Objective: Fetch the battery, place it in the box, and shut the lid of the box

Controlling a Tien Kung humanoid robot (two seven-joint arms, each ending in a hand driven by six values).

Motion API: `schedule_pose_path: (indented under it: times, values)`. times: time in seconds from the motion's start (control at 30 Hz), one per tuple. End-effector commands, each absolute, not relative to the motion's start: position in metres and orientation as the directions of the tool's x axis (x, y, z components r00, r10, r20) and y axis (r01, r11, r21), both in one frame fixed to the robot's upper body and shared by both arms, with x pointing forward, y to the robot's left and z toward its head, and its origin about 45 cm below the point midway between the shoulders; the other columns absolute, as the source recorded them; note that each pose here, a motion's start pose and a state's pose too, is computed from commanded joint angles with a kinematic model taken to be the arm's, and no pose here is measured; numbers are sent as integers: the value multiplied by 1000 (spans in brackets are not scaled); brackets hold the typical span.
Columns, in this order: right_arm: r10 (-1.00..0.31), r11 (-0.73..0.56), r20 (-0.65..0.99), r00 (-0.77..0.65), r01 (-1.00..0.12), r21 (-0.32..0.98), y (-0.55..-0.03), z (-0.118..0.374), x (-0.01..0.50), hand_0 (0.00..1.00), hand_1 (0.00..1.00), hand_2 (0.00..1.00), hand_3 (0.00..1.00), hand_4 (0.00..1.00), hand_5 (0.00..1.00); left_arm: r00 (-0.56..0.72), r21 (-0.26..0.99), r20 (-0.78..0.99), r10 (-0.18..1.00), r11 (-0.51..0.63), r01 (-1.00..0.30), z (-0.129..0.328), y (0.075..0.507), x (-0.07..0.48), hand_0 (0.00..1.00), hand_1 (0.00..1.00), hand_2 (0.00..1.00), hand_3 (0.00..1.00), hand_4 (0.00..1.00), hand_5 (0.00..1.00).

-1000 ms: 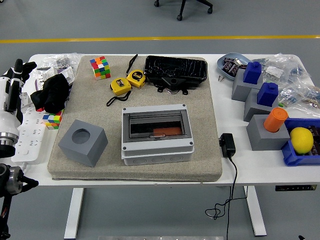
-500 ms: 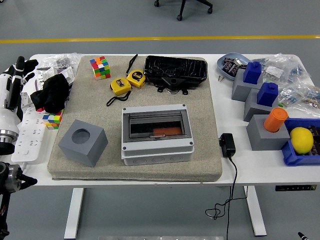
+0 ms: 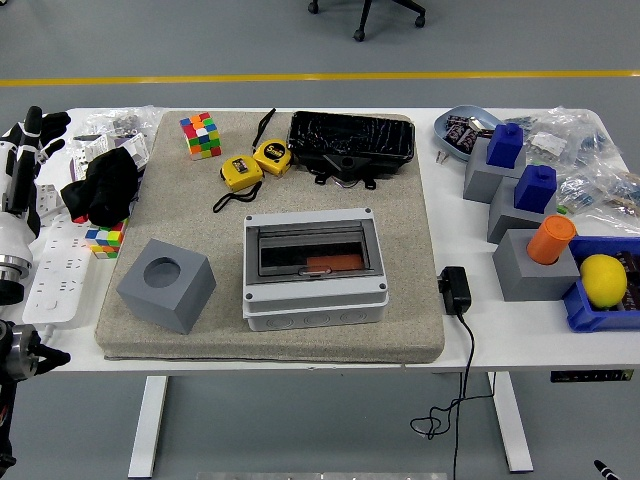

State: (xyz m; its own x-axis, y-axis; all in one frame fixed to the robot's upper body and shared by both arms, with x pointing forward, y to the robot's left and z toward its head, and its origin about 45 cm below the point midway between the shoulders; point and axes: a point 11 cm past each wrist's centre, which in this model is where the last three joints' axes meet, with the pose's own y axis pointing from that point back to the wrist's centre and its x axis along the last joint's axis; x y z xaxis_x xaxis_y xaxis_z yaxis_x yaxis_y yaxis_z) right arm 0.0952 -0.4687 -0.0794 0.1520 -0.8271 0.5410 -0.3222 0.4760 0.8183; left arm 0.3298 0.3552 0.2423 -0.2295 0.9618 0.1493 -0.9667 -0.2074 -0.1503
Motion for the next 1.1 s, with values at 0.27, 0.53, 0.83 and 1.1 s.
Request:
schedule_pose_path:
  times: [0.27, 0.53, 0.83, 1.1]
  values:
    - [-829, 477, 540, 143, -323, 817, -469, -79, 97, 828, 798, 762, 766, 998, 998, -227, -158, 149, 963, -203, -966, 245, 356, 331, 786, 799, 753, 711, 996, 932]
    - [-831, 476, 539, 140, -325, 817, -469, -79, 98, 829, 799, 763, 766, 998, 998, -223, -161, 151, 963, -199, -967, 245, 356, 331, 804, 843, 771, 722, 998, 909]
    - [-831, 477, 539, 138, -324, 817, -469, -79, 97, 829, 799, 763, 766, 998, 998, -207, -157, 152, 966, -183, -971, 244, 354, 332, 826, 852, 779, 728, 998, 906]
    - [-831, 478, 541, 134, -325, 816, -470, -78, 97, 828, 800, 764, 768, 998, 998, -209, -158, 173, 963, -182, -970, 244, 354, 332, 862, 891, 791, 737, 998, 901]
